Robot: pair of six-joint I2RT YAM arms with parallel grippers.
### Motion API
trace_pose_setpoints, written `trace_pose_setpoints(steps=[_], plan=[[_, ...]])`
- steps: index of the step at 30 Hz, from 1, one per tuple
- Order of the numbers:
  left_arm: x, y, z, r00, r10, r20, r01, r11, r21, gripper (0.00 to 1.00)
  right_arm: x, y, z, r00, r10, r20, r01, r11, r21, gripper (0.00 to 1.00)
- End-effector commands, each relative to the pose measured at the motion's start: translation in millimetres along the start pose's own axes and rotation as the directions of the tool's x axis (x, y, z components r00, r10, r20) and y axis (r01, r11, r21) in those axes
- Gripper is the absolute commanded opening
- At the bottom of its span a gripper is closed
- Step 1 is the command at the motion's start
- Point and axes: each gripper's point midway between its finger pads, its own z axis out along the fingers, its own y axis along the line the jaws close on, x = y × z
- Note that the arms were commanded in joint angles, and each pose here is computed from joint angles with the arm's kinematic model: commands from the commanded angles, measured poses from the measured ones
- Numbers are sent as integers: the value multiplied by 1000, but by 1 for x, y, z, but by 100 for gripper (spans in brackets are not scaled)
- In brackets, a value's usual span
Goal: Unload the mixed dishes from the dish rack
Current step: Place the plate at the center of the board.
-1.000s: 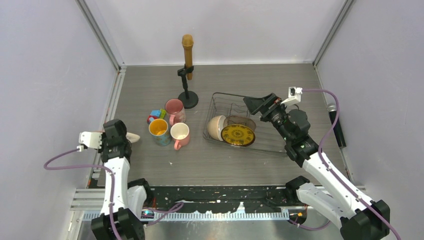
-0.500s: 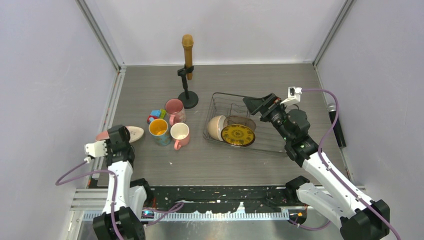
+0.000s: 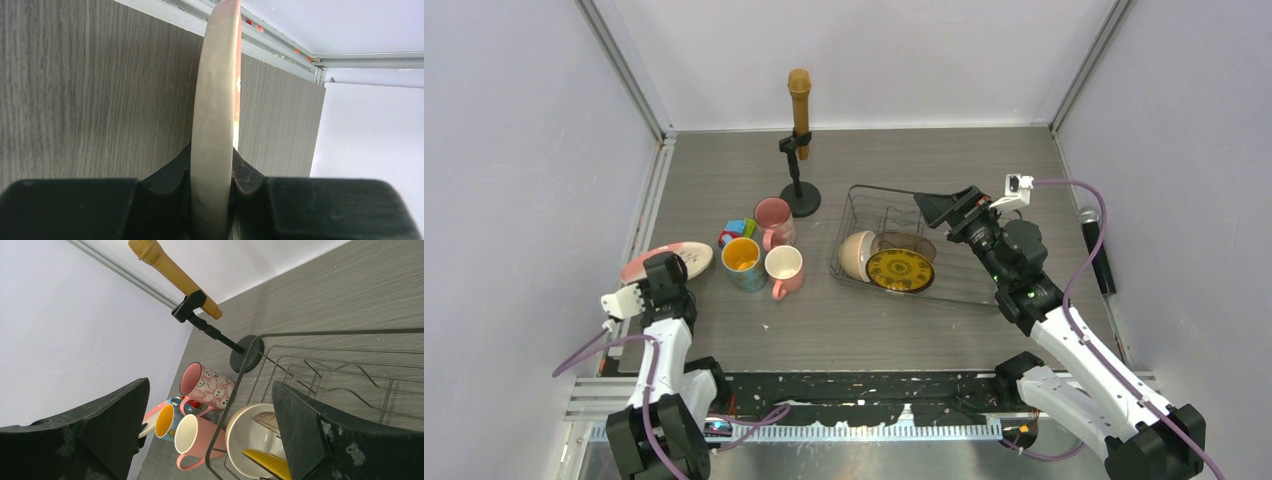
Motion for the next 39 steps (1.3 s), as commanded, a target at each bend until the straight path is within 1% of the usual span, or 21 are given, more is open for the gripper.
trace_pose_setpoints(steps=[1,8,12,16,22,25,27,31,36,39], plan=[[11,46,6,994,102,-37,-106,986,-132,2,-15,11,-3,998,-27,51,28,999,-26,99],[21,66,9,989,127,-81,-140,972,-188,5,-13,8,-2,999,-25,46,26,1000,-15,99],[29,76,10,985,125,-116,-147,967,-206,13,-13,7,-3,998,-26,50,26,1000,-12,99],[33,83,10,983,127,-135,-155,961,-227,16,-12,6,-2,999,-23,49,23,1000,-8,99],[34,91,8,980,132,-147,-166,953,-255,23,-11,4,-3,999,-20,48,20,1000,-5,99],[35,96,7,980,131,-152,-168,949,-266,24,-11,4,-3,999,-19,48,19,1000,-5,99],[35,99,7,980,129,-152,-167,947,-274,29,-10,4,-2,999,-17,46,18,1000,-5,99],[35,102,6,980,127,-153,-166,946,-279,31,-10,4,-2,999,-16,46,16,1000,-6,99],[35,105,4,979,128,-158,-169,944,-283,40,-9,3,-2,999,-15,45,15,1000,-6,99],[36,107,3,978,129,-163,-173,942,-288,43,-9,3,-3,999,-13,44,14,1000,-7,99]])
